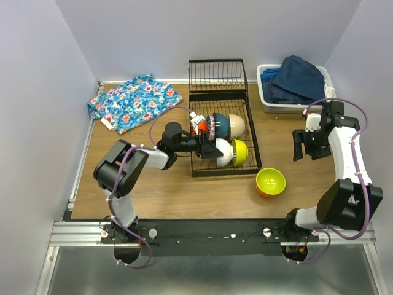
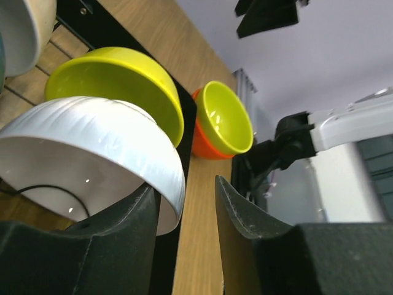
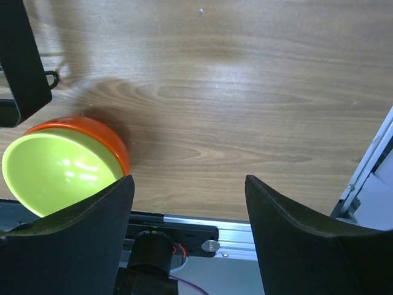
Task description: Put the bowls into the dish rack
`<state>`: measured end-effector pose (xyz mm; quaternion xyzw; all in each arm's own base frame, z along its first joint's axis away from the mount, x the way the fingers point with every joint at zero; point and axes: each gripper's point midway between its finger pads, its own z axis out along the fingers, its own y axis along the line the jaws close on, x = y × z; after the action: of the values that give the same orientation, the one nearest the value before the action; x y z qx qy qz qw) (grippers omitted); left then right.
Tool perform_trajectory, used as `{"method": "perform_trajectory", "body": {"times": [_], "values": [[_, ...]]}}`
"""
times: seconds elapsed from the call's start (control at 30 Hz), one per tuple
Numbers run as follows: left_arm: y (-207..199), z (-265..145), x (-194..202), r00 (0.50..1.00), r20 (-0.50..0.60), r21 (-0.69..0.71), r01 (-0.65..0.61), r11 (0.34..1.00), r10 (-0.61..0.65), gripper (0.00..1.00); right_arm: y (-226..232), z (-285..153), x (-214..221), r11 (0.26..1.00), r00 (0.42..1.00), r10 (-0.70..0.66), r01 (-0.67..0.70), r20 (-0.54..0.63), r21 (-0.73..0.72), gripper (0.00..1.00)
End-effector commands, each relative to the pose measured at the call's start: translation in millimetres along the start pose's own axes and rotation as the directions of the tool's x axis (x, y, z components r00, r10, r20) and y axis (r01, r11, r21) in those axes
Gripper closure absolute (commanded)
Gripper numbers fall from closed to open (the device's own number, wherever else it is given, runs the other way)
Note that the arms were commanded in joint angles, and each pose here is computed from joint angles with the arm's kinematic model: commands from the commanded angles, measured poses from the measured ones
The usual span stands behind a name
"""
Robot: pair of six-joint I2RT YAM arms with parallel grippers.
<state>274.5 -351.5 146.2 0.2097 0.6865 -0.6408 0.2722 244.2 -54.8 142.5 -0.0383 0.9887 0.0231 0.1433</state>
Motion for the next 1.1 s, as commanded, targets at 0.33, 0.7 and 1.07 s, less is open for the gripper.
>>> {"method": "perform_trajectory", "body": {"times": [0.33,0.7,1.07], "values": [[7.5,-35.1,-4.0,0.942,-0.215,-0.225,-0.306,0.925,0.26,0.45,47.9,1.2,30.1,0.925,0.973,-0.23,0.227,0.027,-0.305,0.21],[0.6,-102.1,-7.1,0.858,-0.382,-0.373,-0.482,0.792,0.342,0.42,65.8,13.5,39.8,0.858,0.946,-0.316,0.317,0.071,-0.404,0.23],[0.5,-140.6,-39.6,0.836,-0.402,-0.499,-0.542,0.677,0.373,0.41,59.9,44.0,32.1,0.875,0.919,-0.394,0.375,0.0,-0.305,0.4]]}}
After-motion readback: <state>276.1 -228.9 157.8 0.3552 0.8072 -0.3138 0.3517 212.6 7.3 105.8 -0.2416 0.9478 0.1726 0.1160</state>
